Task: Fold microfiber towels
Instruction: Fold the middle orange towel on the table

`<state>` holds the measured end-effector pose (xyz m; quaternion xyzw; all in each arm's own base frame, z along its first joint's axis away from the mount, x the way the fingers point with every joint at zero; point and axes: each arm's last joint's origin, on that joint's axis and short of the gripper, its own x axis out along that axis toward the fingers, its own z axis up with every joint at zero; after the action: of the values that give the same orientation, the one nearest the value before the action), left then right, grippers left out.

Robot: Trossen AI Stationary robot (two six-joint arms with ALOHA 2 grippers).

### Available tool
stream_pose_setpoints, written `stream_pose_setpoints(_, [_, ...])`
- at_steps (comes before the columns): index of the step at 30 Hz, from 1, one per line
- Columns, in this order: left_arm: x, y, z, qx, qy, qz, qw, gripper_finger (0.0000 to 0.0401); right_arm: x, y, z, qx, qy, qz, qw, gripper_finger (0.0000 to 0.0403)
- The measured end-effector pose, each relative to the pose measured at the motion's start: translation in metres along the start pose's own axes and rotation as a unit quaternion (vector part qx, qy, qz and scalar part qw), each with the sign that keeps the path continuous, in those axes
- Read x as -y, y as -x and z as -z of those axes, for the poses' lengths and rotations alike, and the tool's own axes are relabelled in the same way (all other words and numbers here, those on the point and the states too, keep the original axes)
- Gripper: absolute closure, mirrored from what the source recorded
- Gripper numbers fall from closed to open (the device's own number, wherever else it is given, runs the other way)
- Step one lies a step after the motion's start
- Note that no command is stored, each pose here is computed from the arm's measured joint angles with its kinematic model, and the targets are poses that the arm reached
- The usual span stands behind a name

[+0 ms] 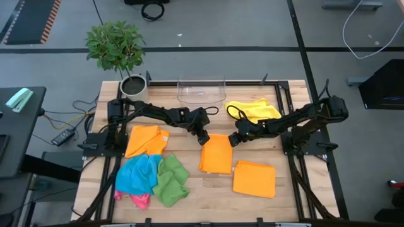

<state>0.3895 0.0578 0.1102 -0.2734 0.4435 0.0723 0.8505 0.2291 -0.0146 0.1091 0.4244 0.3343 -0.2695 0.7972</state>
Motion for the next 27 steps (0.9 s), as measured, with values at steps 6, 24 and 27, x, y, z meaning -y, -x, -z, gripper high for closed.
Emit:
stream_pose_setpoints(6, [0.001,-0.001,-0.001,0.011,-0.014,0.001,1.0,0.038,0.001,0.0,0.0,0.005,0.018,0.005,1.0,0.0377])
stream_pose_setpoints(24, [0.033,0.079,-0.026,0.094,-0.137,0.031,0.986,0.039,-0.028,0.04,-0.014,0.055,0.174,-0.059,0.981,0.0398])
stream_pose_setpoints(27, [0.034,0.084,-0.02,0.065,-0.173,0.021,0.983,0.039,-0.03,0.045,-0.008,0.054,0.218,-0.046,0.973,0.0399])
